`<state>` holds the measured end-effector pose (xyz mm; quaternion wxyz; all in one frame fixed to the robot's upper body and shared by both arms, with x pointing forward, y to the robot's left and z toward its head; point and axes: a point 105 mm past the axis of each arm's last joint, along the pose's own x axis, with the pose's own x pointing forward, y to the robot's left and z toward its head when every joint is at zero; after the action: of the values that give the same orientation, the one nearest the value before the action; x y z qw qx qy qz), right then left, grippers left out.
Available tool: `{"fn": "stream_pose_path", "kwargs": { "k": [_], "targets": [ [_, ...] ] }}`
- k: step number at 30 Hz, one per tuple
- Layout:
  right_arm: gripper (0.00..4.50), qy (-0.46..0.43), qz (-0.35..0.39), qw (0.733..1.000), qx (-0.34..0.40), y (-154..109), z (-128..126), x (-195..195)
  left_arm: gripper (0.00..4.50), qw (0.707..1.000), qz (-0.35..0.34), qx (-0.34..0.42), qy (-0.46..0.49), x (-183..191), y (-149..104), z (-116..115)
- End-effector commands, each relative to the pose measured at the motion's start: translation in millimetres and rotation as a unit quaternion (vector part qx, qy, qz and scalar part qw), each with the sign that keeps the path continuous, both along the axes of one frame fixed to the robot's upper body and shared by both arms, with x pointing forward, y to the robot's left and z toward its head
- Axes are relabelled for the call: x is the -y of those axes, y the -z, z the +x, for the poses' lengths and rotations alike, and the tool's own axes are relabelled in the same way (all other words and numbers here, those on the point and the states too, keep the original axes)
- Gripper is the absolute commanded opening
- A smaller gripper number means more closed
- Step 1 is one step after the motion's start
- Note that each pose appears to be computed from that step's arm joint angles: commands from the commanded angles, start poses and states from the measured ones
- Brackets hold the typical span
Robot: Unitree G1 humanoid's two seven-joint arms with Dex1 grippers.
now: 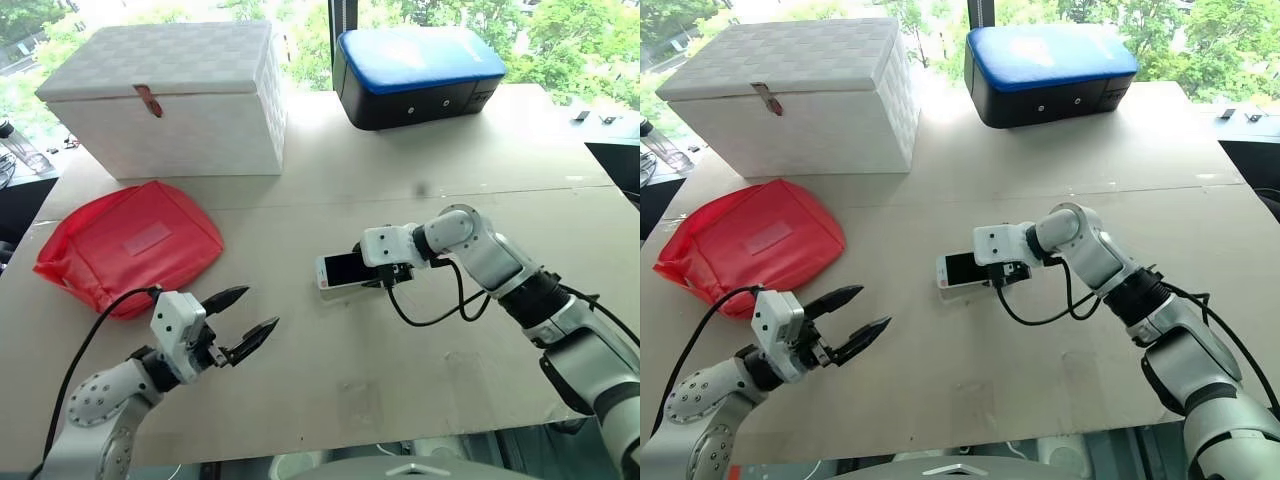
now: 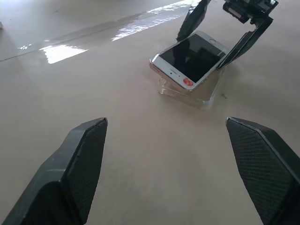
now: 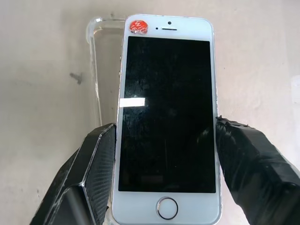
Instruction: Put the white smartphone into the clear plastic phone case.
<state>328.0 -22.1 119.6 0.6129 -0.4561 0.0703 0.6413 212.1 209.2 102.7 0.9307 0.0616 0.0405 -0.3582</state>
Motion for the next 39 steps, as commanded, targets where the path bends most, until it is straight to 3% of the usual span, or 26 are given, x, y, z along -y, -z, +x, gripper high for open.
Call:
{"fn": "stream_pose_path", "kwargs": {
  "k": [1,12,29,39],
  "targets": [
    [2.78,-0.020,0.008,0.999,0.028,-19,1,-6,4.14,1.000,0.005,0.017,0.002,-2,-5,0],
    [2.78,-0.032,-0.008,0.999,0.031,-40,1,5,4.14,1.000,0.002,0.025,0.014,0,-3,0],
    [2.78,-0.054,-0.097,0.994,0.010,-6,1,21,4.14,0.999,-0.001,0.020,0.031,6,0,-8],
    [2.78,-0.077,-0.116,0.990,0.015,0,-1,17,4.14,0.999,-0.008,0.022,0.025,11,3,-6]
  ]
}}
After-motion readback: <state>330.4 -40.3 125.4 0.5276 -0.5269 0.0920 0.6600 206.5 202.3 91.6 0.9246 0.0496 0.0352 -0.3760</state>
